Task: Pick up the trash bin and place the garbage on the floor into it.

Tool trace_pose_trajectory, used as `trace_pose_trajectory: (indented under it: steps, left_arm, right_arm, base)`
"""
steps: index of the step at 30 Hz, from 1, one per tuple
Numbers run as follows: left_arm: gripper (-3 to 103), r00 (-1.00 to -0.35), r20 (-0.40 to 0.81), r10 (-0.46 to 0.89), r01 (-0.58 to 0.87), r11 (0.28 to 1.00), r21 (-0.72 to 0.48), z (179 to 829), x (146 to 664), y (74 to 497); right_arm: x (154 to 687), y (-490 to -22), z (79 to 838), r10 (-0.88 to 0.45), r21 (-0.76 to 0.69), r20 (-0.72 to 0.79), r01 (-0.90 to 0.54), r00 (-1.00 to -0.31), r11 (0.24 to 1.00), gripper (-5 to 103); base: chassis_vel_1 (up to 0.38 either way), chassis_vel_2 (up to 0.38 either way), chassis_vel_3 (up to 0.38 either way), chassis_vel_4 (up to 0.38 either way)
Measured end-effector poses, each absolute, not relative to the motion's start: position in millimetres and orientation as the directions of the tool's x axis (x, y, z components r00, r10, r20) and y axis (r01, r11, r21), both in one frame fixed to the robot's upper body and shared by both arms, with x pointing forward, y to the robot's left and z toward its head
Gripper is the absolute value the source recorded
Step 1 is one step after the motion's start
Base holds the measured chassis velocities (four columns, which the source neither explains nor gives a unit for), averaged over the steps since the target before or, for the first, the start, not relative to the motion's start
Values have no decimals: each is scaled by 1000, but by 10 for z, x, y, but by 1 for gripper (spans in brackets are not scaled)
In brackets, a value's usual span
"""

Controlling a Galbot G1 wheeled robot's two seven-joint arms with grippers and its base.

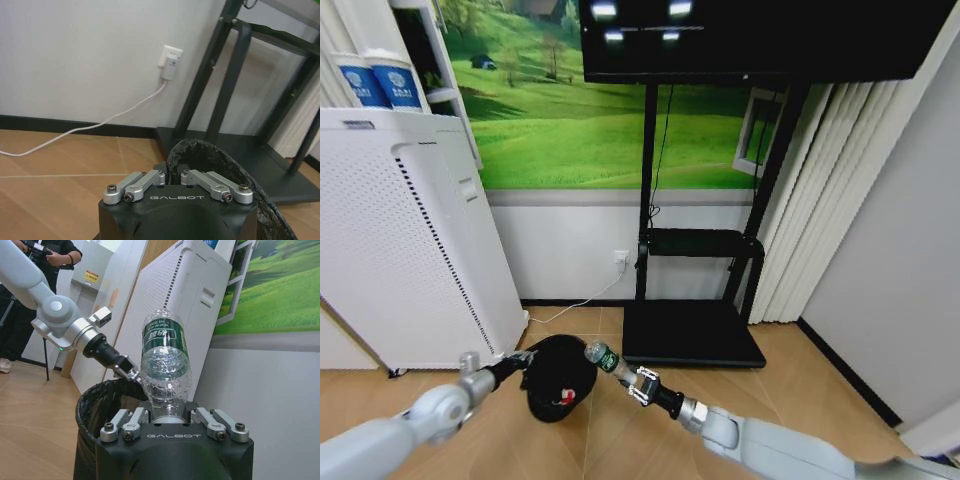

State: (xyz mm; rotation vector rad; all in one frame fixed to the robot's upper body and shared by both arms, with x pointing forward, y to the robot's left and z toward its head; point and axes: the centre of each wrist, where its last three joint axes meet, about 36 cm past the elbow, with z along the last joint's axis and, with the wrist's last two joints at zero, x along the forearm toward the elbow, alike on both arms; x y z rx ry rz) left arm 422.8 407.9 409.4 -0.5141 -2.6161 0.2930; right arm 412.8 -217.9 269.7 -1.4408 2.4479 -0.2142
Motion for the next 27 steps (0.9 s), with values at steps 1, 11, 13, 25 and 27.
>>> trace_pose_trajectory:
  steps: [1, 11, 13, 25, 27]
  left_arm:
    - [7, -821, 386, 419, 321, 900, -296, 4061, 4265, 3968]
    - [7, -779, 355, 516, 395, 844, -362, 4046, 4244, 3408]
    - [7, -775, 354, 524, 401, 840, -366, 4047, 4221, 3381]
    - [7, -772, 358, 525, 398, 839, -371, 3972, 4119, 3418]
    - [7, -775, 358, 521, 394, 841, -371, 3959, 4118, 3432]
  right_arm:
    - [4138, -2146, 2657, -875, -275, -168, -831, -454, 484, 32]
    - [4230, -1765, 2438, -894, -275, -144, -850, -425, 449, 32]
    - [4247, -1741, 2434, -892, -275, -145, -848, -429, 453, 32]
    - [4347, -1726, 2444, -883, -275, -143, -839, -448, 470, 65]
    - [4329, -1751, 2437, -883, -274, -139, -839, -449, 470, 76]
  base:
    - [0, 0, 0, 0]
    - [0, 0, 0, 0]
    - [0, 0, 0, 0]
    - [0, 0, 0, 0]
    - [0, 0, 0, 0]
